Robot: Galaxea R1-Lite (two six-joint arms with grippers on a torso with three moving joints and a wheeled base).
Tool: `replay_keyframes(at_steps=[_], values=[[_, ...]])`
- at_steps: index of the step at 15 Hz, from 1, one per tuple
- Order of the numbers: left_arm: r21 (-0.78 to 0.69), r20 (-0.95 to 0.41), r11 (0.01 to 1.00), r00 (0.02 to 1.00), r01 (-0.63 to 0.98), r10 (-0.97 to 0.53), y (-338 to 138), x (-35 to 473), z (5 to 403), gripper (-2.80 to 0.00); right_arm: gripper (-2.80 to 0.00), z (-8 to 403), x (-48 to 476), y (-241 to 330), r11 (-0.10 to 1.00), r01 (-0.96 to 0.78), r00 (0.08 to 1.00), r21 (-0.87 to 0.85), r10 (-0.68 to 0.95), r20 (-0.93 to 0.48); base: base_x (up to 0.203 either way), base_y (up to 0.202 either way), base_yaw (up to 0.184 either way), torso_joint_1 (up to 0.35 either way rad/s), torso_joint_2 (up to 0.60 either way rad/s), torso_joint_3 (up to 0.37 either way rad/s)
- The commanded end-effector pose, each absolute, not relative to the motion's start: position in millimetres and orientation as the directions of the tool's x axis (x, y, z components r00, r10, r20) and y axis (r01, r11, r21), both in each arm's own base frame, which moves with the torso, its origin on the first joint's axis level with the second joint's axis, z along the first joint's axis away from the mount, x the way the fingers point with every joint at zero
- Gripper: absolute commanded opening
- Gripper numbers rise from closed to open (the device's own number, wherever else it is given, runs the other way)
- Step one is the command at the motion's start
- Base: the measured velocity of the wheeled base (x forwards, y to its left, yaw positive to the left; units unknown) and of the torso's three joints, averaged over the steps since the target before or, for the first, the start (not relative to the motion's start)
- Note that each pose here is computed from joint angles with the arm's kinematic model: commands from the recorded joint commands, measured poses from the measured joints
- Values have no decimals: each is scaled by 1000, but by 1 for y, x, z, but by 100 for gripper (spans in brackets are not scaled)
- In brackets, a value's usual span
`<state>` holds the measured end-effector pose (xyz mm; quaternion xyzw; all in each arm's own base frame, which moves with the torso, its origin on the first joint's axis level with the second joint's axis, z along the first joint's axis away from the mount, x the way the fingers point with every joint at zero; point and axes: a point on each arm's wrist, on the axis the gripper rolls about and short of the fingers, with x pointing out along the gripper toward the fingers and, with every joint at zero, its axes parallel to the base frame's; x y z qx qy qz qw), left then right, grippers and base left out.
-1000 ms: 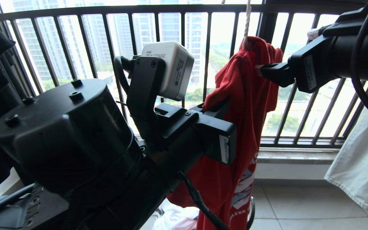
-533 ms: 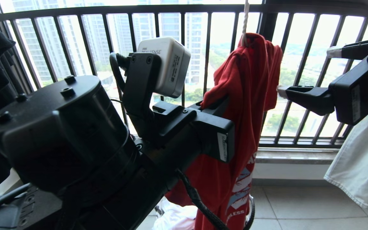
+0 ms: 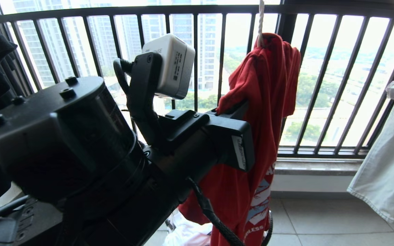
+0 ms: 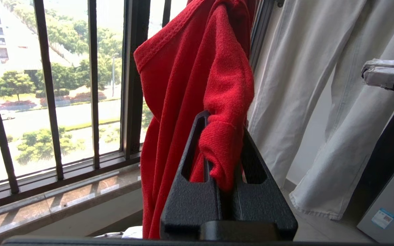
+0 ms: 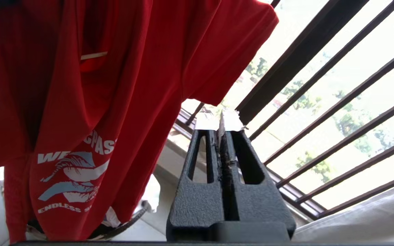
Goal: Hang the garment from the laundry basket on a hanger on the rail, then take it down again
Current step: Hang the clothes rack on the clothesline
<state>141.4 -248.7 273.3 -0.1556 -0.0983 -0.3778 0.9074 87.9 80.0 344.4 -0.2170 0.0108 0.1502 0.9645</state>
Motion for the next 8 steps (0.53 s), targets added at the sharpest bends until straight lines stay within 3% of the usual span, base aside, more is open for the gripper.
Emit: replay_keyframes(at_steps=[1, 8], values=[[-204, 300, 606, 638, 769, -709, -243, 137, 272, -280, -280, 347, 84, 76, 863, -302, 951, -405, 300, -70, 0, 0, 0, 0, 0, 0], [-263, 195, 452, 506, 852, -840, -207, 125, 284, -280, -280, 351, 99, 91, 849, -331, 942, -412, 323, -92, 0, 0, 0, 0, 0, 0]])
